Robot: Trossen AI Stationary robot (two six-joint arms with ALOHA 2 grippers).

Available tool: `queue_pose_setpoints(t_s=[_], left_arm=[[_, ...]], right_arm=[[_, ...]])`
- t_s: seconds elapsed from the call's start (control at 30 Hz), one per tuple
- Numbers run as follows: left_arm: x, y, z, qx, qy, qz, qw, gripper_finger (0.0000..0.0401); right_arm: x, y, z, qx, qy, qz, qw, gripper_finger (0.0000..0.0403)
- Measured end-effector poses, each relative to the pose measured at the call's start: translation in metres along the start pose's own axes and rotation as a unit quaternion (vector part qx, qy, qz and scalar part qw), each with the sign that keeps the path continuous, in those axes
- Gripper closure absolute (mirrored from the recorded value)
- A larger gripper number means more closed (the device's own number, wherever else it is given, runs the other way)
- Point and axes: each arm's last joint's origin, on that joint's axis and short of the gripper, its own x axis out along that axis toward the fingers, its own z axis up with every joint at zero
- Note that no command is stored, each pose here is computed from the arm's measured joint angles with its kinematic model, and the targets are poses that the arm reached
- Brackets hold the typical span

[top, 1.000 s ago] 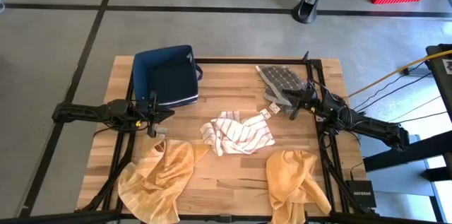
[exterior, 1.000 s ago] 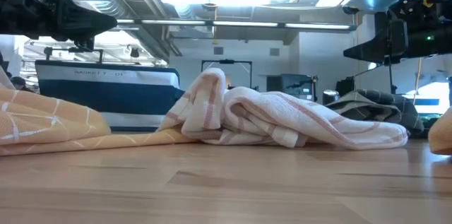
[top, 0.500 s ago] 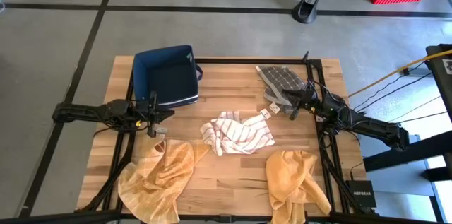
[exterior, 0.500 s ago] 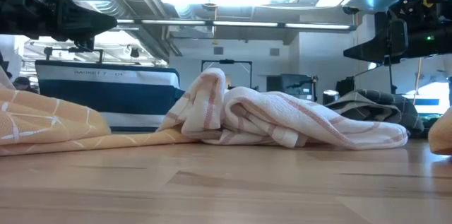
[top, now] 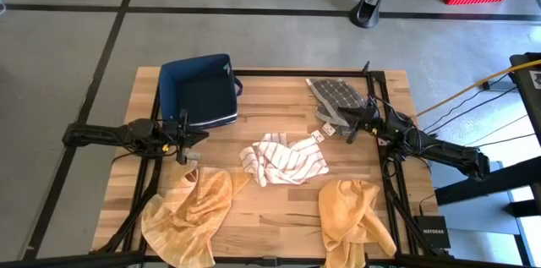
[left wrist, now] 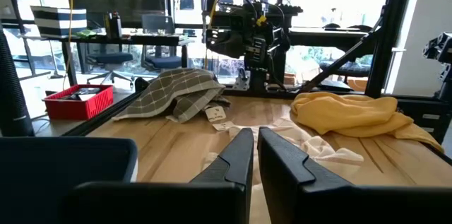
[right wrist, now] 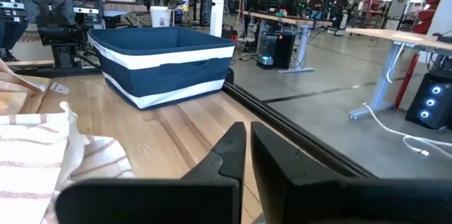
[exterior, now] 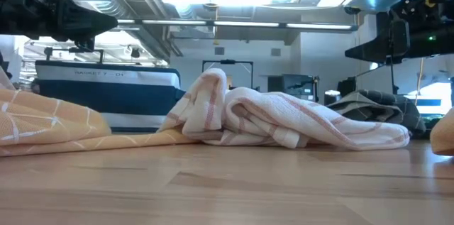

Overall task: Fold towel
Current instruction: Fold the white towel

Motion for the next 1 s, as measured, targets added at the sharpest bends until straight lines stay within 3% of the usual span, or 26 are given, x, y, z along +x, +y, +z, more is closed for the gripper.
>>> queue_pose_setpoints(t_s=[0.2, 0.3, 0.4, 0.5, 0.63, 0.8, 1.0], left_arm=[[0.0, 0.001, 0.002, 0.021, -0.008, 0.016, 1.0, 0.0384], [0.0, 0.001, 0.005, -0.012, -0.026, 0.016, 0.999, 0.0384], [-0.001, 0.001, 0.013, -0.088, -0.065, 0.01, 0.994, 0.0384], [-0.003, 0.002, 0.024, -0.133, -0.123, 0.004, 0.984, 0.0384], [-0.002, 0.001, 0.037, -0.126, -0.155, 0.003, 0.98, 0.0384], [0.018, -0.004, 0.065, -0.108, -0.12, 0.008, 0.987, 0.0384], [0.073, -0.017, 0.092, -0.058, -0.031, 0.002, 0.998, 0.0384]], right_arm=[[0.0, 0.0, 0.0, 0.001, -0.001, 0.002, 1.0, 0.0375], [0.0, 0.002, 0.0, 0.064, 0.0, 0.033, 0.997, 0.0375], [0.0, 0.004, 0.001, 0.151, 0.003, 0.073, 0.986, 0.0375], [0.0, 0.004, 0.003, 0.169, -0.009, 0.077, 0.982, 0.0375], [-0.002, 0.005, 0.012, 0.19, -0.034, 0.12, 0.974, 0.0375], [0.002, 0.005, 0.04, 0.179, -0.086, 0.161, 0.967, 0.0375], [0.032, 0.014, 0.055, 0.149, 0.006, 0.23, 0.962, 0.0375]])
